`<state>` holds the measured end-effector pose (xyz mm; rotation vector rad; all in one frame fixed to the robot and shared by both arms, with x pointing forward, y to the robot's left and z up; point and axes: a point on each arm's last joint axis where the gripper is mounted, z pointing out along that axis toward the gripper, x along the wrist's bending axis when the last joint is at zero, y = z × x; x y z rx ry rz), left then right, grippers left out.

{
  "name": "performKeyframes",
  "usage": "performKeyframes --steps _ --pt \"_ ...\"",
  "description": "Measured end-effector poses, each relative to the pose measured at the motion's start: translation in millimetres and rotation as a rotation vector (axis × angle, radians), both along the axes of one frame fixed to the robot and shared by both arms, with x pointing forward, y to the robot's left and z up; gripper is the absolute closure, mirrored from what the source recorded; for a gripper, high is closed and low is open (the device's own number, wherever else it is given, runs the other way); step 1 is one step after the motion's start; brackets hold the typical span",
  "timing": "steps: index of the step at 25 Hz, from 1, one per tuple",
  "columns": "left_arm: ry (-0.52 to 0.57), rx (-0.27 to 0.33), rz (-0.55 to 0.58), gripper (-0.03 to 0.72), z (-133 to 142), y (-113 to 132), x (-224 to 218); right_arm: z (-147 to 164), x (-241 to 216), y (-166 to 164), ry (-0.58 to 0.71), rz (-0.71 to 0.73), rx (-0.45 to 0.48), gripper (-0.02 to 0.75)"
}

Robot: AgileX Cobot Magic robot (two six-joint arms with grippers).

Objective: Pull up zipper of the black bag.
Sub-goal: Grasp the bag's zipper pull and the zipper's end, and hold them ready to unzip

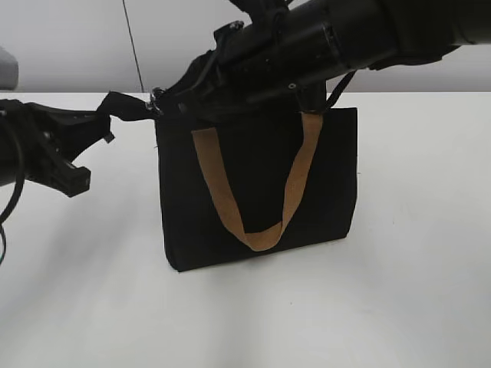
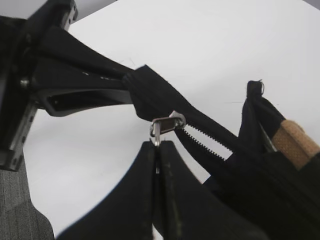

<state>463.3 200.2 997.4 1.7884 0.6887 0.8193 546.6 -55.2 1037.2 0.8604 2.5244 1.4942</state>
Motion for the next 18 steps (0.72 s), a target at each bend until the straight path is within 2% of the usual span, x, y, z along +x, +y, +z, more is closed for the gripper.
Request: performKeyframes --steps 8,18 --pt "0.089 0.063 0.031 0.697 -14 3 2 5 -1 -2 0.014 -0.018 0.007 0.739" --pt "0.128 0.071 0.061 0.697 -18 5 3 0 21 -38 0.081 -0.160 -0.028 0.739"
